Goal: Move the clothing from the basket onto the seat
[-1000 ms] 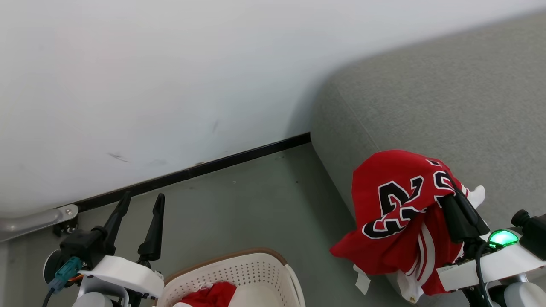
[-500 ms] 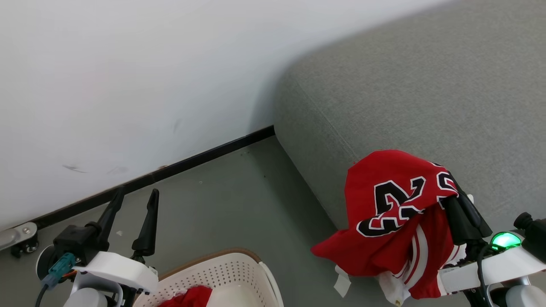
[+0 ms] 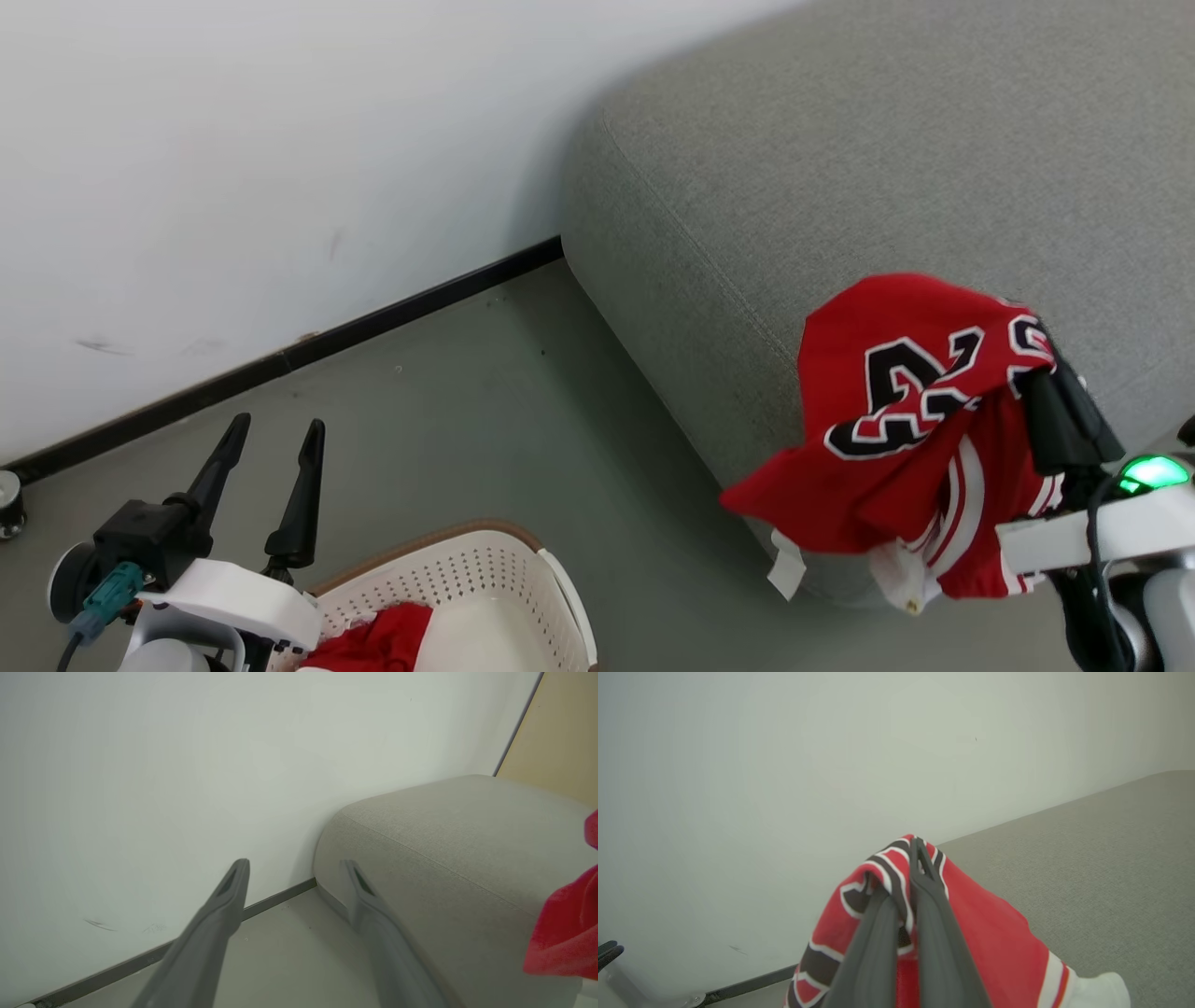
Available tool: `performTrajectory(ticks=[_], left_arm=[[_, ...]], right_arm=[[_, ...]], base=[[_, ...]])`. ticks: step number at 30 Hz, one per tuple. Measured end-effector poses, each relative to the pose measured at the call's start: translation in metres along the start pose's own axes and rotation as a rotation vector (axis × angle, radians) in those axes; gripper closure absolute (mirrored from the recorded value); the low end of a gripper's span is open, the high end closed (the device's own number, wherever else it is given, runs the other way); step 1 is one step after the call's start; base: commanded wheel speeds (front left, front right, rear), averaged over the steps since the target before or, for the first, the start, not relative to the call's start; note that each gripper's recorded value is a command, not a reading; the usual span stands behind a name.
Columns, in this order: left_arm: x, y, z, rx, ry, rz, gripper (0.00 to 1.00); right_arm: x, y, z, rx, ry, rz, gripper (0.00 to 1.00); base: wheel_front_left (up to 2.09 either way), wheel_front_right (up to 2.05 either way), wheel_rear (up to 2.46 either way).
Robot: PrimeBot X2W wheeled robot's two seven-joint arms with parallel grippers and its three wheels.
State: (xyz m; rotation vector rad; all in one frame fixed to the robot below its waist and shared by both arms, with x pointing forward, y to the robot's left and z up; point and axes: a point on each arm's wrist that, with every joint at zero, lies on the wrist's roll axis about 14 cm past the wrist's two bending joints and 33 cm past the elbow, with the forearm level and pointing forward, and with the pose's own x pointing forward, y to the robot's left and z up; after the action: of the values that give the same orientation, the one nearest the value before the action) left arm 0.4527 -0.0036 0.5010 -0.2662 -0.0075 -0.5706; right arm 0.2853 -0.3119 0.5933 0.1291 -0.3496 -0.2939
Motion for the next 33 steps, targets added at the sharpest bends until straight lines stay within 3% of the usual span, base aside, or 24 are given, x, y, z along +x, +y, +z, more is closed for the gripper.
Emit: performTrajectory(ticks=[12, 29, 33], left_arm=[[-0.001, 0.022, -0.026, -0.006, 0.058, 0.021, 0.00], [-0.009, 0.069, -0.065, 0.005, 0.157, 0.085, 0.00], [-0.010, 0.077, -0.077, -0.002, 0.188, 0.094, 0.00]], right_arm=[[0.050, -0.023, 0.009, -0.067, -0.045, -0.040, 1.00], [0.152, -0.060, 0.013, -0.088, -0.072, -0.121, 1.00], [0.181, -0.060, 0.034, -0.107, -0.146, -0.118, 1.00]], base=[[0.00, 0.00, 0.00], [0.00, 0.00, 0.00], [0.00, 0.00, 0.00]])
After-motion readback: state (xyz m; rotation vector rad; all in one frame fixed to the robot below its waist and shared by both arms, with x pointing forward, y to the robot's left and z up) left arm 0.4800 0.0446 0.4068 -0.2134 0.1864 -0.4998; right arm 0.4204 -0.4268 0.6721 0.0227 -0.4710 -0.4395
